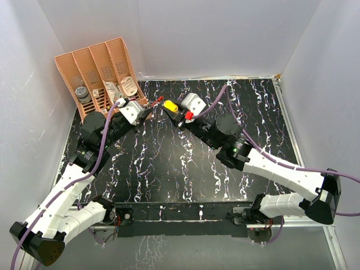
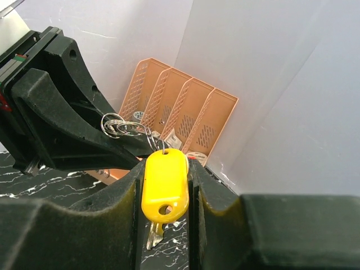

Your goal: Remove the keys from the keyring

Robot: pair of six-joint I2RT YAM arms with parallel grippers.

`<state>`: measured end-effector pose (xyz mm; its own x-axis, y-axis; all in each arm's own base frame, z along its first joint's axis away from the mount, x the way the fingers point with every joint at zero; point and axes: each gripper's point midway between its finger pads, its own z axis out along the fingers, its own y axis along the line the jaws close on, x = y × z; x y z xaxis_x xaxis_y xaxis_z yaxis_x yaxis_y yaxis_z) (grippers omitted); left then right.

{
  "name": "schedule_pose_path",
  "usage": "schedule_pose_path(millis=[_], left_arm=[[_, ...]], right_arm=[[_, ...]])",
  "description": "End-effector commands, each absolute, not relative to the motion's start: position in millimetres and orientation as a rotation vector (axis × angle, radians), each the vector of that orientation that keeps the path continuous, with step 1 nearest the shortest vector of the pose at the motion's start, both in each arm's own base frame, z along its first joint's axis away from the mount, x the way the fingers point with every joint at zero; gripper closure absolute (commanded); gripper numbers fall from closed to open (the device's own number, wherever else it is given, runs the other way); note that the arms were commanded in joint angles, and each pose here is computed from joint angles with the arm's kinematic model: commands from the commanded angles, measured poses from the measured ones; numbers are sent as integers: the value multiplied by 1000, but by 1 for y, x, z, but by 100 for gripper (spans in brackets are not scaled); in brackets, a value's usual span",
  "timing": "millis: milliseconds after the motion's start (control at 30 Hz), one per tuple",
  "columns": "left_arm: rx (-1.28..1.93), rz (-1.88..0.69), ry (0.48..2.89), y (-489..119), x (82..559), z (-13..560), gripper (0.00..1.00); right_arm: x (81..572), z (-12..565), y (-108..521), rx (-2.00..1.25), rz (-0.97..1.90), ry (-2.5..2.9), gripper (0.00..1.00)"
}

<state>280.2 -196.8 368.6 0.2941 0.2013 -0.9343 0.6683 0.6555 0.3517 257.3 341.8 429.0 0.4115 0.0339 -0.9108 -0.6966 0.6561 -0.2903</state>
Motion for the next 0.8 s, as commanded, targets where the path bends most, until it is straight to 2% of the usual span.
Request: schedule_pose_path(millis=[0,767], left_arm=[[809,-331,1276,-188,285,370,100],[786,-349,1243,-187,278,375,100]], right_arm=[[242,509,311,-610,499,883,100],[249,540,281,-564,329,859,100]])
